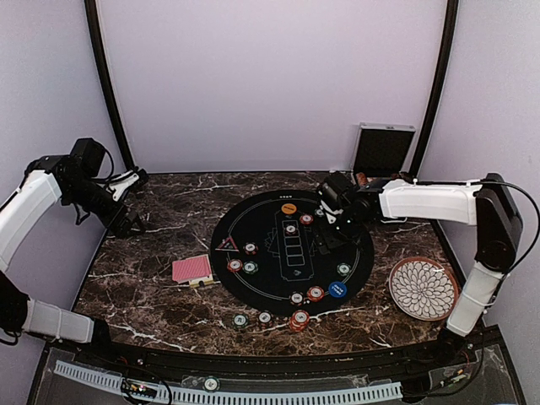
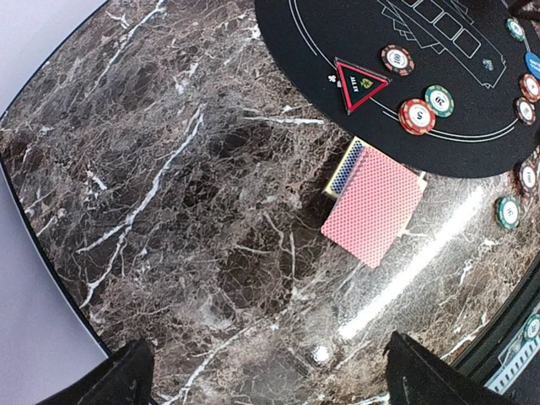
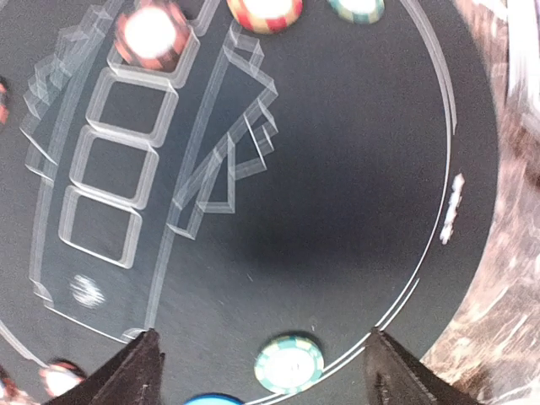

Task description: Distribute texas hold em gaming equipment

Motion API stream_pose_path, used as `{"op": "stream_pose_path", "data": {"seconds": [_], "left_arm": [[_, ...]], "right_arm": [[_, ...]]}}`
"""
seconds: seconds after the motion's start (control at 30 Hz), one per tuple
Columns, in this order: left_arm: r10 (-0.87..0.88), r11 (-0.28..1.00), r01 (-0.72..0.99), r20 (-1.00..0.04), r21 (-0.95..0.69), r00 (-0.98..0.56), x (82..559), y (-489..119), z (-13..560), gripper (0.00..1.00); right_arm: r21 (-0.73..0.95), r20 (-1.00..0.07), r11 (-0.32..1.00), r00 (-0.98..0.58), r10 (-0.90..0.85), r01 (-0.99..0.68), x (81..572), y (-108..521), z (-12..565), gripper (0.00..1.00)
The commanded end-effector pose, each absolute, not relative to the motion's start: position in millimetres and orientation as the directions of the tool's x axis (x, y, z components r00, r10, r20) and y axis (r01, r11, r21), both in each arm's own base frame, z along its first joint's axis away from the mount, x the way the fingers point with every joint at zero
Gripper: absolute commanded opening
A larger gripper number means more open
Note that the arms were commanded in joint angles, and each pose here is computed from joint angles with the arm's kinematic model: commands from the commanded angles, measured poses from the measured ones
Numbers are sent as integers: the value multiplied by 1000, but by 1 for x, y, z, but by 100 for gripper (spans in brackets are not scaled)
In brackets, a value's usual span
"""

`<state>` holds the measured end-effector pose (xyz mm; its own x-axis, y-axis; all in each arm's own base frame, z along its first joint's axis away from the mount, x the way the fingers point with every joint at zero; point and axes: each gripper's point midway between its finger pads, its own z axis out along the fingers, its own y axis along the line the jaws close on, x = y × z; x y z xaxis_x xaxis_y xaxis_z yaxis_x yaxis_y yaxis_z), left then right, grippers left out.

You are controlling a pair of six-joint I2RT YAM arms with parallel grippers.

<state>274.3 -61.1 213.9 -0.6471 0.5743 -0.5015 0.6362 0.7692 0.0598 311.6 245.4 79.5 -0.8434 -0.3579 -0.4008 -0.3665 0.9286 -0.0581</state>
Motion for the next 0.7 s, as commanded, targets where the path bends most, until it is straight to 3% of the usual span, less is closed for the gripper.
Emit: {"op": "stream_pose_path", "data": {"seconds": [0.0,0.37,0.67], "left_arm": [[611,728,685,-488,35,-623,271,-70,197,99],[704,618,785,-412,-45,-578,260,-99,140,99],[816,441,895,-389,-61,-428,252,-140,108,99]], "right_arm": [[-5,-491,920,-801,-343,-391,320,274,124,87],[142,-528,888,-792,-307,-438,320,327,137,98],[171,-533,877,-791,-301,-449,312,344,139,99]]}}
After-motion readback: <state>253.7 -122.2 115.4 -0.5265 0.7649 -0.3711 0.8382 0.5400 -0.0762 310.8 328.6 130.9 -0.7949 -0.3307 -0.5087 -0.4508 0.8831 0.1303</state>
